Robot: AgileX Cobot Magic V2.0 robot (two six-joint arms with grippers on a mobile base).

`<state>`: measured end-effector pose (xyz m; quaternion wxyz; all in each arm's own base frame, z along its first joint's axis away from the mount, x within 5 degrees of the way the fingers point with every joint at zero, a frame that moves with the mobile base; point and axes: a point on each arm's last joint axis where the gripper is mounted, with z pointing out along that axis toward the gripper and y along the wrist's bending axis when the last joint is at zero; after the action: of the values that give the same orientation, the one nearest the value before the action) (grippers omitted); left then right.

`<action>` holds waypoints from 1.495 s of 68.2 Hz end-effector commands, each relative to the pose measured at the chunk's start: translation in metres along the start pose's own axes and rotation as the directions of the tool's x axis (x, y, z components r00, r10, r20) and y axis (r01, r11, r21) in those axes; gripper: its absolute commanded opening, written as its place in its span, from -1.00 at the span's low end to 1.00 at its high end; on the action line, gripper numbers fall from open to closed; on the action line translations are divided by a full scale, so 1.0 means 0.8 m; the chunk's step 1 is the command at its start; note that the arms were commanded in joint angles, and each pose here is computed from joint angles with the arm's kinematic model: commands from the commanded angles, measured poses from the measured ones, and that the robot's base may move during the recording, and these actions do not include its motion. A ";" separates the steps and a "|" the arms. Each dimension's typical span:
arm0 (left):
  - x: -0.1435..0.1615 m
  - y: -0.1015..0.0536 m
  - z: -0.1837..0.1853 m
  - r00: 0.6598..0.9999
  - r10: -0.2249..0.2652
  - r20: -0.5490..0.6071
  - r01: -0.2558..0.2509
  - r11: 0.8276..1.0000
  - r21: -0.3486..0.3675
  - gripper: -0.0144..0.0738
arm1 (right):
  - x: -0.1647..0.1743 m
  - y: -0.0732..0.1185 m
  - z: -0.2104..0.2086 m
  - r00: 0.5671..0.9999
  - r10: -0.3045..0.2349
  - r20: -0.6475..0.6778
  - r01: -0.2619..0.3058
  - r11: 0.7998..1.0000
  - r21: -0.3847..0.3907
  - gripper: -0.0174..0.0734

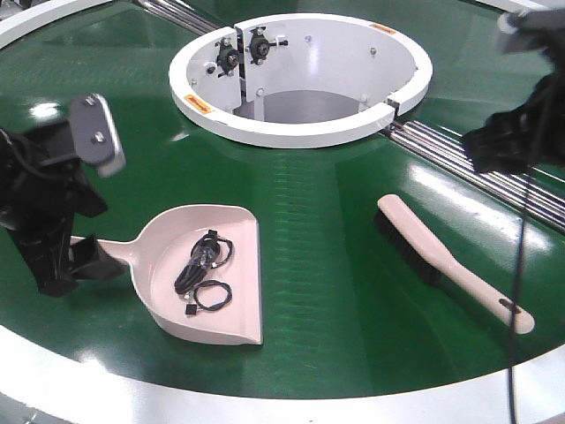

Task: Clean and inspect green conveyor with broom and dustpan

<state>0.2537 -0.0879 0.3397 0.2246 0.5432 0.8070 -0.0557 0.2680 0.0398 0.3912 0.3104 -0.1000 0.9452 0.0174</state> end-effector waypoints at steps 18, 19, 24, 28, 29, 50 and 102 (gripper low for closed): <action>-0.013 -0.037 -0.076 0.939 -0.246 0.239 0.260 0.965 -0.028 0.35 | 0.086 0.012 -0.093 0.883 -0.006 0.469 0.015 1.000 -0.016 0.27; -0.013 -0.039 -0.077 0.938 -0.246 0.244 0.260 0.965 -0.027 0.34 | 0.091 0.012 -0.093 0.876 -0.006 0.482 0.015 1.000 -0.015 0.27; -0.010 -0.050 -0.086 0.923 -0.248 0.294 0.266 0.964 -0.021 0.29 | 0.119 0.015 -0.093 0.836 -0.017 0.549 0.025 1.000 -0.007 0.27; -0.006 -0.058 -0.087 0.905 -0.256 0.340 0.281 0.959 -0.027 0.26 | 0.140 0.017 -0.094 0.800 -0.026 0.600 0.035 0.999 -0.004 0.27; -0.005 -0.060 -0.087 0.899 -0.259 0.353 0.286 0.958 -0.028 0.25 | 0.145 0.017 -0.094 0.794 -0.027 0.608 0.037 0.999 -0.004 0.27; 0.070 -0.134 -0.059 0.787 -0.303 0.538 0.408 0.909 -0.084 0.24 | 0.249 0.028 -0.079 0.613 -0.052 0.788 0.076 0.997 0.007 0.27; 0.176 -0.200 -0.014 0.540 -0.173 0.824 0.632 0.729 -0.261 -0.69 | 0.299 0.027 -0.033 0.571 0.011 0.821 0.009 1.000 -0.020 -0.65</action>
<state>0.0606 -0.0300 0.2527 0.6289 0.1947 0.7465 -0.0967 0.0587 0.0180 0.2584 0.6900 -0.0996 0.7130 0.0751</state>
